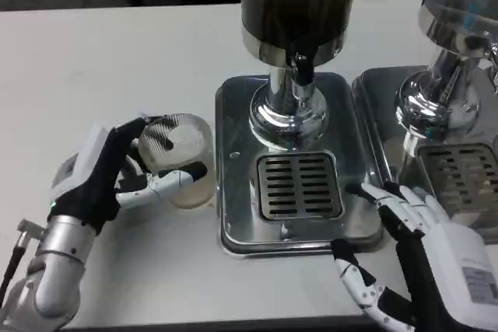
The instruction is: Grasp the cup under the faucet to collect the drink, then remove the cup.
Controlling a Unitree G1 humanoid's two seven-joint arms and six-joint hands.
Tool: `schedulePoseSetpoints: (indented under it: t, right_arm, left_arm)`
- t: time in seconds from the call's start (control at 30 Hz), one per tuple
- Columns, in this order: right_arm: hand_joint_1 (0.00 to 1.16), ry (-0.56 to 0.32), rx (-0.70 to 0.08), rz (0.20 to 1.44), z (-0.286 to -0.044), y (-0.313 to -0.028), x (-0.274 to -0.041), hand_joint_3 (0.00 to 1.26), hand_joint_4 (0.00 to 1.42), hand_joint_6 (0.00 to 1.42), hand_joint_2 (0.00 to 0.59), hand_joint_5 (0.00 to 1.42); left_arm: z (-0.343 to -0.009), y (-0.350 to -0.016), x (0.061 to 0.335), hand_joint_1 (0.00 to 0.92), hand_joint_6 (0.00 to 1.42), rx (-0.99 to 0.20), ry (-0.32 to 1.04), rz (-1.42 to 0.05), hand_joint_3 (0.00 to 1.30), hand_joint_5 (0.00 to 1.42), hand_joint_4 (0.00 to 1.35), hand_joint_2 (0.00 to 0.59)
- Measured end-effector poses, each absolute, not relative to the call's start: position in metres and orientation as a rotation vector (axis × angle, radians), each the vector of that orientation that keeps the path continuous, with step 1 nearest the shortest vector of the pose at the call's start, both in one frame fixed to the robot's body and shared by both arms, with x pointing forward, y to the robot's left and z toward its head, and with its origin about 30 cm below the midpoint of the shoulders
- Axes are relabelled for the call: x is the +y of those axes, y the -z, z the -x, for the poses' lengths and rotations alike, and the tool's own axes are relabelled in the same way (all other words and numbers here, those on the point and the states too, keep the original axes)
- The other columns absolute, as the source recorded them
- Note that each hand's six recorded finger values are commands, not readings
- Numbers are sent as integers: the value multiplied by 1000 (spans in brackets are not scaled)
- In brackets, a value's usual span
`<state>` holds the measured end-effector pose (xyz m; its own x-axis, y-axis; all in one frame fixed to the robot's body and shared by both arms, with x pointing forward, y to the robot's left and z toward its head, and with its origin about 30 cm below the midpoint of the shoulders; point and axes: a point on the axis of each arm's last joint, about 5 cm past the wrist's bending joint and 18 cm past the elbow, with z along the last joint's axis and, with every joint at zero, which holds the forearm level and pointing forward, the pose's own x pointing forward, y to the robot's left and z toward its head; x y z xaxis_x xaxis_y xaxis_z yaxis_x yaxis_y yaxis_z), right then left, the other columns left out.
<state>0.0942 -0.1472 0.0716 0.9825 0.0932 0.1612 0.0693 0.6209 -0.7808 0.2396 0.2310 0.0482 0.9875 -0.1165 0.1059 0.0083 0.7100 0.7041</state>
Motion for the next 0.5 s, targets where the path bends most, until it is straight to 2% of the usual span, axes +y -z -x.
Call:
schedulePoseSetpoints:
  t: [0.27, 0.5]
  right_arm:
    - [385, -16, -191, 894, -95, -72, -148, 254, 247, 65, 406, 134]
    - [386, -12, -199, 885, -97, -73, -148, 251, 247, 75, 406, 133]
  left_arm:
    - [-237, -46, 231, 451, 1209, -171, 9, -779, 607, 977, 659, 54]
    - [-238, -48, 228, 470, 1241, -240, -19, -792, 633, 1000, 692, 39]
